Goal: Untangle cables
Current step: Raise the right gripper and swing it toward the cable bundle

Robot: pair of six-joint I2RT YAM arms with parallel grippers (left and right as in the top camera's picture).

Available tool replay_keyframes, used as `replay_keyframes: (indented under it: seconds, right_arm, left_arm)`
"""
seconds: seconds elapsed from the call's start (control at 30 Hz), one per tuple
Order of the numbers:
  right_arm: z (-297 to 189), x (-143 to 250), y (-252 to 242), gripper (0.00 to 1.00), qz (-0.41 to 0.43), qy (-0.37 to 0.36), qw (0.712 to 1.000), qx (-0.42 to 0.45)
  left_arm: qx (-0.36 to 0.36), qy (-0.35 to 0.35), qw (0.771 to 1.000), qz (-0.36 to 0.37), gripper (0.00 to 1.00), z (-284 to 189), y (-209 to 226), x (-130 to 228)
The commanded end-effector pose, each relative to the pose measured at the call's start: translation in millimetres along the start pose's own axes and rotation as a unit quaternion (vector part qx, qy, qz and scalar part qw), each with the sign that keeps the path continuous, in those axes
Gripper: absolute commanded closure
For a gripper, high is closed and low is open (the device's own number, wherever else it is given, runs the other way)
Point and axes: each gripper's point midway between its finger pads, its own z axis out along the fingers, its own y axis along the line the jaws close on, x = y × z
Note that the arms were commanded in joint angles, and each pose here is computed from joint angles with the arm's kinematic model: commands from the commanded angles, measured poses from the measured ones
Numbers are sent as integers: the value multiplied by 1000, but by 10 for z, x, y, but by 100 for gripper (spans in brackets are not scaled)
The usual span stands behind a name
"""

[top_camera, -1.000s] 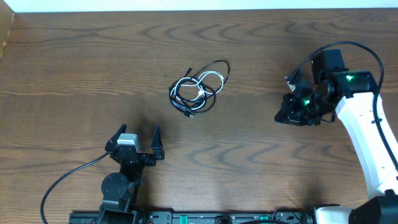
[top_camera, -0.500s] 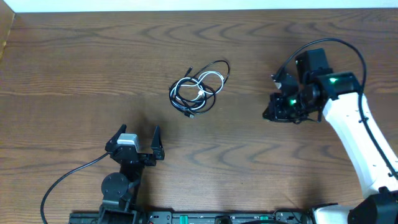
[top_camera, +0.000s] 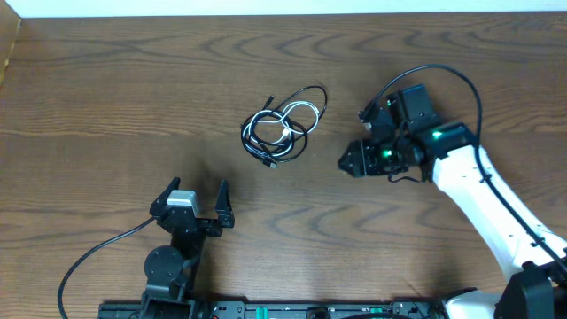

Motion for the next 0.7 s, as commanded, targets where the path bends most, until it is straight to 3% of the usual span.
replay_keyframes:
  seconds: [0.0,0.03,0.67]
  right_arm:
    - [153,89,-3,14,19,5,1000,-2]
    - [184,92,-18,1,19,2,1000,0]
    - [564,320,-472,1,21,-28,998,55]
  left_arm:
    - [-9,25,1000,2,2,7,37,161]
    - [-9,25,1000,2,2,7,37,161]
    - [-9,24,1000,2,2,7,38,161]
